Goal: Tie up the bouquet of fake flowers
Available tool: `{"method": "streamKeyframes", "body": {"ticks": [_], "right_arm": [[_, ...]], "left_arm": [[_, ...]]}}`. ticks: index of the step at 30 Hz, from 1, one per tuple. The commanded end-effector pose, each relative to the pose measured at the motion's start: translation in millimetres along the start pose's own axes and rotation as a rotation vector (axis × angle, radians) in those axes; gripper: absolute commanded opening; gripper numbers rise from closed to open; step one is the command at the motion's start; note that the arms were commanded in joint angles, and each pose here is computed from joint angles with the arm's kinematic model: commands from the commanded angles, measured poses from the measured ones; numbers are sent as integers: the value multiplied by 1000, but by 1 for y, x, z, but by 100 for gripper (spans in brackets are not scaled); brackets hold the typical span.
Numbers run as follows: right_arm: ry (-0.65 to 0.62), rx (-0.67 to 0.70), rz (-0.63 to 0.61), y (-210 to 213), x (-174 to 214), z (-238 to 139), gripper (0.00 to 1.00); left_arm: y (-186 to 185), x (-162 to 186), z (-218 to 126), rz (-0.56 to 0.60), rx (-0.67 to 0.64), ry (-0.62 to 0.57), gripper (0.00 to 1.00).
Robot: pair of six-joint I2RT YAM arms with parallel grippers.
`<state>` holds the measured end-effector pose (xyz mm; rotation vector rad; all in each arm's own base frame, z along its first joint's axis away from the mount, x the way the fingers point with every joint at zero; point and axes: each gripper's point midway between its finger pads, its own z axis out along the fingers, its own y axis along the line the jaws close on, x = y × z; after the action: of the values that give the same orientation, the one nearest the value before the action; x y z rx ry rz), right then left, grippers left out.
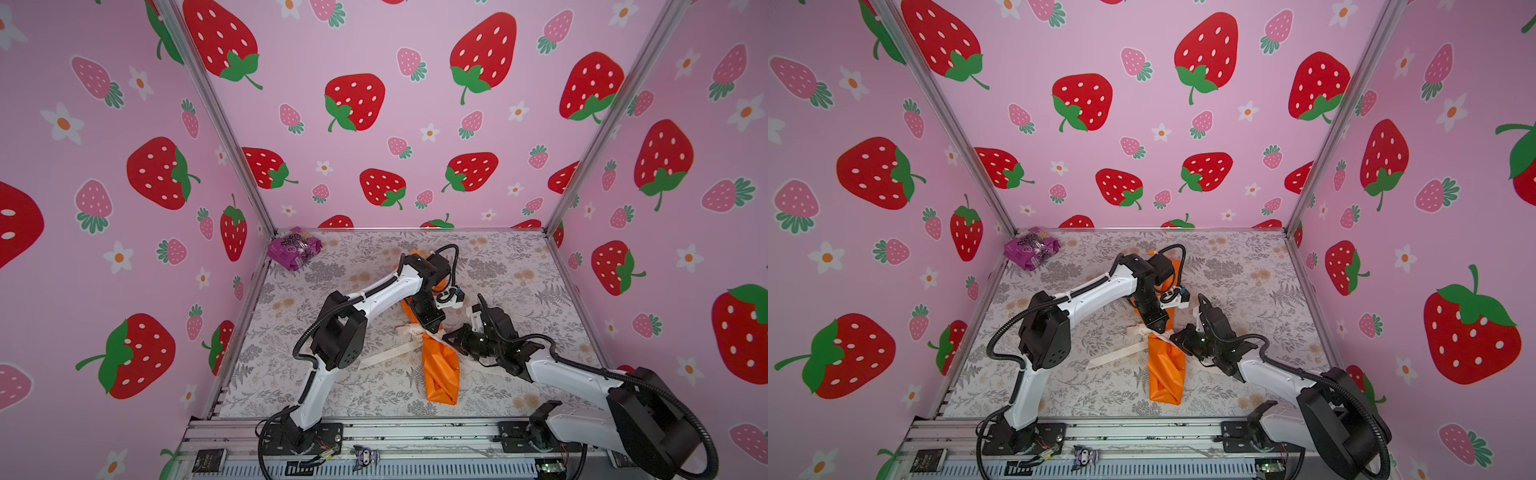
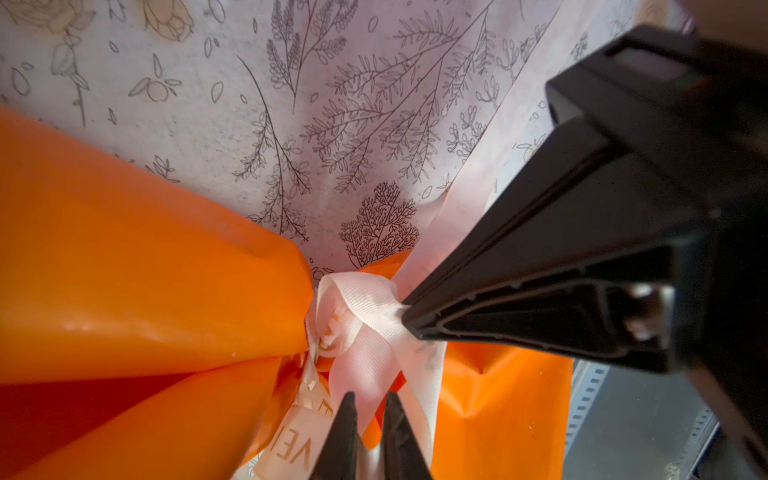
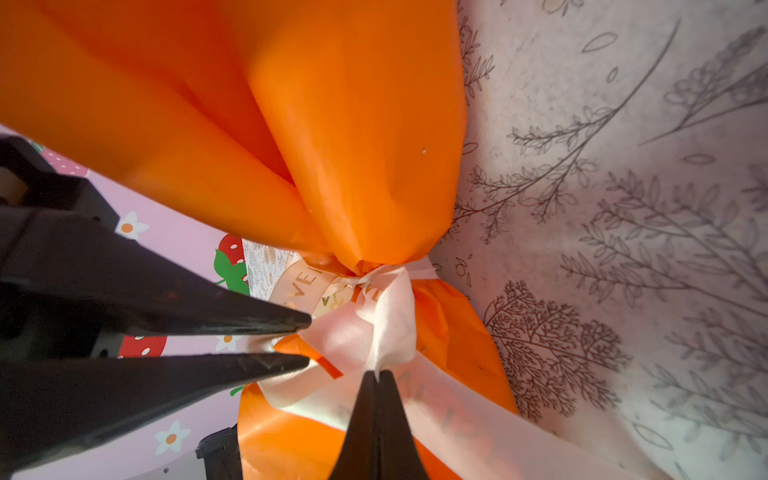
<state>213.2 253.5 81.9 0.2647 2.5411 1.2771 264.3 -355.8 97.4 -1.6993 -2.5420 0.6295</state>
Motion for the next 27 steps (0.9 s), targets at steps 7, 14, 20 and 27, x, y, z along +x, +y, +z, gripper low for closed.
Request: {"method": "streamKeyframes", "body": {"ticks": [7,14,20,27], "right_arm": [[7,-28,-30,12,0,-8,0],[19,-46,-46,18,2,-11,0],[23,-20,-40,10,4,-10,0],[29,-14,-44,9,4,-8,0]], "left_arm": [[-8,-3,-1,96,44,20,30],[-8,0,9,145,14,78,31],[-9,6,13,175,7,117,31],[-9,9,18,197,-10,139,33]]}}
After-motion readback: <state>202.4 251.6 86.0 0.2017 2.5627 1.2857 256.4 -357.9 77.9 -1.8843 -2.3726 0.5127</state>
